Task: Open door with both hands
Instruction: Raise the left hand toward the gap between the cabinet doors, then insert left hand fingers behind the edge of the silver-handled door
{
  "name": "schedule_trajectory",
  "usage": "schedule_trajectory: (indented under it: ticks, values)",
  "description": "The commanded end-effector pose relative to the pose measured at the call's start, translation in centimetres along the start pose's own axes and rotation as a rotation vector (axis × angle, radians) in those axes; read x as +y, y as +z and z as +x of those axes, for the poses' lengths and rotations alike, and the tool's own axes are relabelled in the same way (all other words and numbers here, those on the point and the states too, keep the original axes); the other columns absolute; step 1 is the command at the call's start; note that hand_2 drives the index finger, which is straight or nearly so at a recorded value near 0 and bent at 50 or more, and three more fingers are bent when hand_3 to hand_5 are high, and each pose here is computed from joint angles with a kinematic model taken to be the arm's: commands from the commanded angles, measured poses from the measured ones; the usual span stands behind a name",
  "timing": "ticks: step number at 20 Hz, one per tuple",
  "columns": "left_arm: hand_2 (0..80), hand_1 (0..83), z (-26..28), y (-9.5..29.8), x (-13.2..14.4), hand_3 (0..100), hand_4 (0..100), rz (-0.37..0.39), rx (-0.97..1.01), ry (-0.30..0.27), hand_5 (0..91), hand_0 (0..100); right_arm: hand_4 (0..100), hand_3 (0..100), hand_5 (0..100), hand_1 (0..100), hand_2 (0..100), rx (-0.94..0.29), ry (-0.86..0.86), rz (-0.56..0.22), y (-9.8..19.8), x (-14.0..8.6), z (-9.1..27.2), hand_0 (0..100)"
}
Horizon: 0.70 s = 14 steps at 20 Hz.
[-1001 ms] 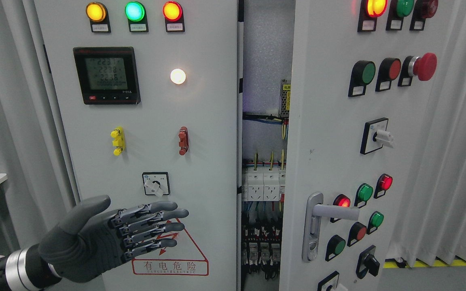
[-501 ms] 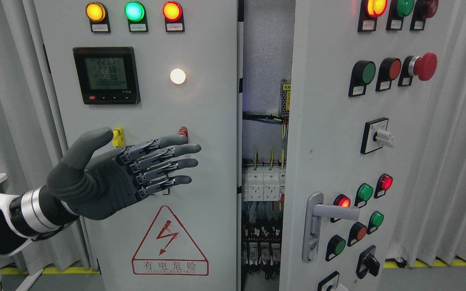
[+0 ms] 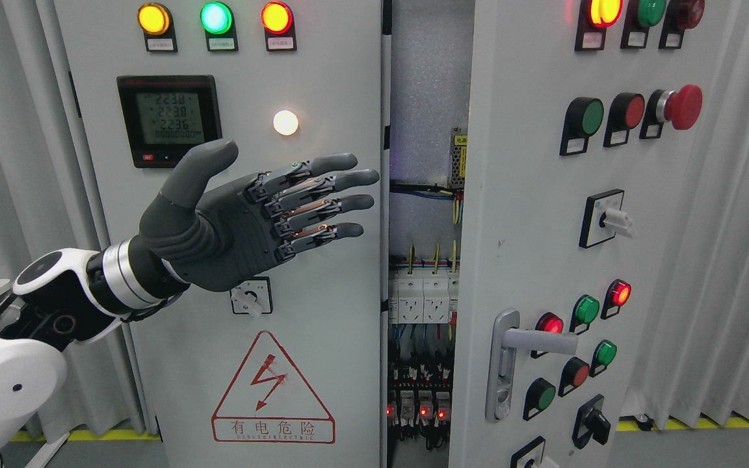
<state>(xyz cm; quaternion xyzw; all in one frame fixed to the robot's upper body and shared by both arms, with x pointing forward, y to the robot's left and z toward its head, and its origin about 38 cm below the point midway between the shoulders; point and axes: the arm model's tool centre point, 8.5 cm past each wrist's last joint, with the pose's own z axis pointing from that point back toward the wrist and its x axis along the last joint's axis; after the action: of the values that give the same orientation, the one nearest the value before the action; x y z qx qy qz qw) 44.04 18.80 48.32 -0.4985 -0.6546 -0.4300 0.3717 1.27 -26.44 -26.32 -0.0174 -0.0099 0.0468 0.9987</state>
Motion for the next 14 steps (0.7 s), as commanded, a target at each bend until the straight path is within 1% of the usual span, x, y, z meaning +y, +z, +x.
schedule_trajectory:
  ticks: [1,4,7,9,11,14]
  values:
    - [2.8,0.0,-7.6,-1.8,1.8,3,3,0.008,0.228,0.166,0.0,29,0,0,0,0,0,0.029,-0.001,-0.007,0.1,-0.4,-1.9,22]
    - [2.8,0.0,-8.0,-3.3,2.1,3,3,-0.005,0.235,0.173,0.0,29,0,0,0,0,0,0.031,-0.001,-0.006,0.1,-0.4,-2.0,22]
    - [2.8,0.0,-8.3,-5.0,1.7,3,3,-0.039,0.255,0.17,0.0,29,0,0,0,0,0,0.029,-0.001,-0.007,0.1,-0.4,-1.9,22]
    - [2.8,0.0,-8.5,-5.7,1.9,3,3,-0.036,0.255,0.173,0.0,29,0,0,0,0,0,0.031,-0.001,-0.006,0.1,-0.4,-2.0,22]
    - [2.8,0.0,-7.8,-6.6,2.1,3,3,-0.035,0.251,0.159,0.0,29,0,0,0,0,0,0.031,0.0,-0.006,0.1,-0.4,-2.0,22]
    - [2.8,0.0,-6.0,-7.8,1.9,3,3,-0.053,0.236,0.147,0.0,29,0,0,0,0,0,0.029,-0.001,-0.007,0.1,-0.4,-1.9,22]
